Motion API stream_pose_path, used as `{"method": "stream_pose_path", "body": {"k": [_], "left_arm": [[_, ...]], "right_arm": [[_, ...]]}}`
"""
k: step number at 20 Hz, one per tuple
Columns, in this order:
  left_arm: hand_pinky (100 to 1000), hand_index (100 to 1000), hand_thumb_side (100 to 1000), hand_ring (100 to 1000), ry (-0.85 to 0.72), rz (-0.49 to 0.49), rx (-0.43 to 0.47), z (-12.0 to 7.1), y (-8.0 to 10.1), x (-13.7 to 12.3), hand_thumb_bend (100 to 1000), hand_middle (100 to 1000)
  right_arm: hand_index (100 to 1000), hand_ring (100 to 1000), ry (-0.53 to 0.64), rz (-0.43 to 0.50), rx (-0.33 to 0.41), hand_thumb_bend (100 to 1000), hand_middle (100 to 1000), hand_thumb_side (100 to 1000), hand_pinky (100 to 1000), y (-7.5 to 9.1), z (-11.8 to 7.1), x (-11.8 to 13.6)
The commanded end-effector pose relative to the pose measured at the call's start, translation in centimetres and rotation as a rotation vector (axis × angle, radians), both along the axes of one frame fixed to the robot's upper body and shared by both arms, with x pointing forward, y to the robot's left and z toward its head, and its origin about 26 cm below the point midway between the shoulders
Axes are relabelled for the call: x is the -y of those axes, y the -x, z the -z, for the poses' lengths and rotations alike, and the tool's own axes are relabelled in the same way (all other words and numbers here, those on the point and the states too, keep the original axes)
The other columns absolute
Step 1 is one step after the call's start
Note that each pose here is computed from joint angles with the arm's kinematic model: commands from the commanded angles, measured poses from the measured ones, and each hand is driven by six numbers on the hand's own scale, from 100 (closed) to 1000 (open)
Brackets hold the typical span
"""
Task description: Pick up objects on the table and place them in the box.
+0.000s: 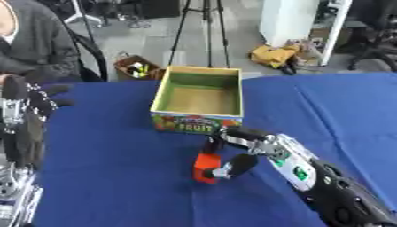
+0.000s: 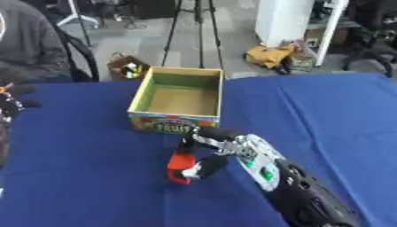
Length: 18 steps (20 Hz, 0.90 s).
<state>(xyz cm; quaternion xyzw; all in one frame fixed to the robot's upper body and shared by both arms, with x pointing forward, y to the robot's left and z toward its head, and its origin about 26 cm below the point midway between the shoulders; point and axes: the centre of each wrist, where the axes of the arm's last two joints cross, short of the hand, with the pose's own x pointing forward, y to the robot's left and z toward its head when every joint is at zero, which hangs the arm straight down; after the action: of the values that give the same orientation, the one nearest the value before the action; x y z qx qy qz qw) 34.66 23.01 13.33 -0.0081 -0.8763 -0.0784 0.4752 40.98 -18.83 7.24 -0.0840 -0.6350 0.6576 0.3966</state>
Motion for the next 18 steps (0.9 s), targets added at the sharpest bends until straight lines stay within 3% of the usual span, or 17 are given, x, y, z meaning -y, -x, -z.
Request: {"method": "stream_pose_path", "body": {"k": [1, 4, 8, 9, 10, 11, 12, 16, 18], "left_arm": [[639, 864, 967, 739, -0.002, 0.010, 0.026, -0.81, -0.09, 0.16, 544, 774], [639, 864, 967, 739, -0.001, 0.010, 0.025, -0.78, -0.09, 0.17, 544, 775], [639, 864, 967, 739, 0.000, 0.011, 0.025, -0.77, -0.10, 0.18, 544, 775], [639, 864, 967, 740, 0.000, 0.011, 0.025, -0.76, -0.10, 0.18, 544, 775], [639, 864, 967, 740, 0.000, 0.011, 0.025, -0.76, -0.10, 0.19, 544, 775], [639, 864, 967, 740, 0.000, 0.011, 0.025, -0.76, -0.10, 0.19, 542, 775], [639, 864, 968, 740, 0.000, 0.011, 0.025, -0.75, -0.10, 0.18, 543, 775], [639, 864, 968, 740, 0.000, 0.008, 0.023, -0.70, -0.09, 0.12, 543, 776], [639, 864, 968, 740, 0.000, 0.007, 0.022, -0.67, -0.09, 0.10, 543, 776]], "right_arm": [[602, 591, 0.005, 0.031, 0.047, 189, 437, 506, 602, -0.35, -0.82, 0.28], [569, 576, -0.004, 0.057, 0.071, 104, 408, 456, 590, -0.40, -0.95, 0.35], [564, 571, -0.009, 0.079, 0.090, 100, 403, 451, 586, -0.40, -0.91, 0.38], [601, 581, -0.008, 0.079, 0.092, 194, 436, 506, 595, -0.38, -0.85, 0.36], [601, 581, -0.005, 0.076, 0.092, 194, 436, 506, 595, -0.36, -0.79, 0.33], [652, 599, -0.001, 0.069, 0.092, 336, 483, 574, 607, -0.33, -0.72, 0.30], [680, 611, 0.003, 0.063, 0.090, 385, 513, 613, 615, -0.30, -0.68, 0.29], [828, 680, 0.028, 0.029, 0.081, 538, 677, 717, 648, -0.15, -0.98, 0.15], [828, 680, 0.039, 0.017, 0.081, 538, 677, 717, 648, -0.01, -1.54, -0.02]]}}
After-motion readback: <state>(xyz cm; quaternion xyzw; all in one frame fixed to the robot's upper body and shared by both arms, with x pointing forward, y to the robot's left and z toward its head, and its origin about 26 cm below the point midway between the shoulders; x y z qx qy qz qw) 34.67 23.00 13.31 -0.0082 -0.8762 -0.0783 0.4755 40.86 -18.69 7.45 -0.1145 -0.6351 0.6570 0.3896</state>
